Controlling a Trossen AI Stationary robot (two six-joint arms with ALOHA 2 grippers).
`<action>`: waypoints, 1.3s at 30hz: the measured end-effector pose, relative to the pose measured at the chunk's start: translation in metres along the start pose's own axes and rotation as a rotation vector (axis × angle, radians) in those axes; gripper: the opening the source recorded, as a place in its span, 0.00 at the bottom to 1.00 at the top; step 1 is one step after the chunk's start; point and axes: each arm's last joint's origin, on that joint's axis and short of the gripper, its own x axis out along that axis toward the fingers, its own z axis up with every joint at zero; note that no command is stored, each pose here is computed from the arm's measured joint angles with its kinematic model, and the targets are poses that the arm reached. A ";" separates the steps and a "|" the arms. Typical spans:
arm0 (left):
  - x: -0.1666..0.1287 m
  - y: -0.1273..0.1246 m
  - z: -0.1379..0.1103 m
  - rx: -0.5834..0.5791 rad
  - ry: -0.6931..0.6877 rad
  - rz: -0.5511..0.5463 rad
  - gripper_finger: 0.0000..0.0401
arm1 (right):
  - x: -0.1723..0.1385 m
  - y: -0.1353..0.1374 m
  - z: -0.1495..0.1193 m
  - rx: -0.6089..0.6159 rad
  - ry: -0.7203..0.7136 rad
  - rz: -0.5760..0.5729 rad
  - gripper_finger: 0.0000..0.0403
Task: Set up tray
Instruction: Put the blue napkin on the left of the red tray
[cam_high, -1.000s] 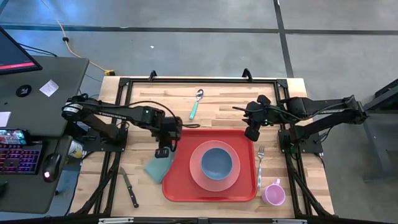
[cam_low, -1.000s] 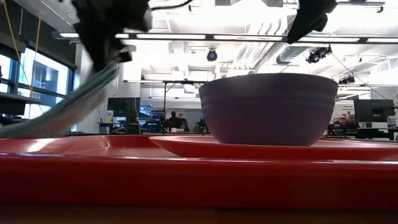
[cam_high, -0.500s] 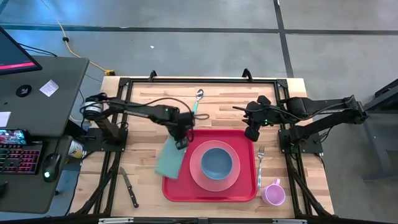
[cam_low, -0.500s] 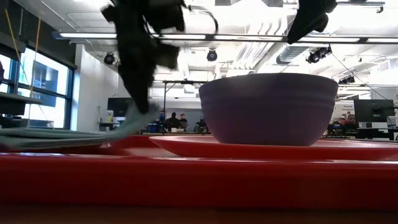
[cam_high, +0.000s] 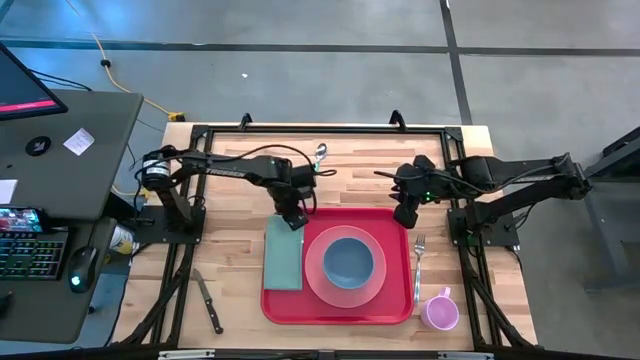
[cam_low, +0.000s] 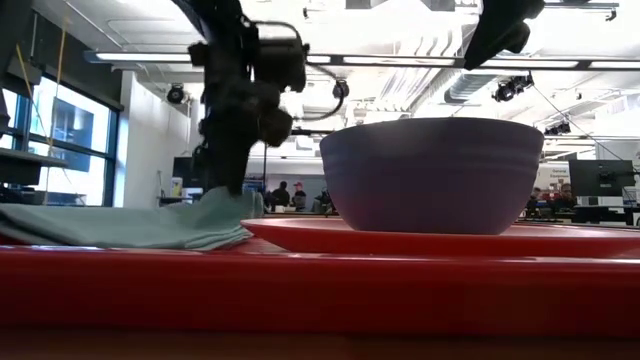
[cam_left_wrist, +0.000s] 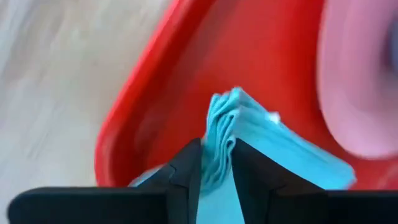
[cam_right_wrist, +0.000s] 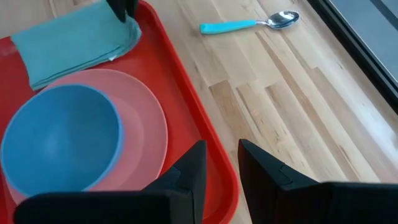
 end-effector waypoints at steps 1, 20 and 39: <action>-0.004 -0.004 0.002 0.015 -0.010 -0.007 0.31 | 0.000 0.000 0.000 0.000 -0.001 -0.002 0.18; -0.044 -0.036 -0.005 0.258 0.106 0.072 0.23 | 0.000 -0.003 0.001 -0.020 -0.035 -0.082 0.18; 0.034 -0.061 -0.039 0.155 0.015 -0.075 0.11 | 0.000 -0.002 -0.002 -0.057 0.010 -0.041 0.18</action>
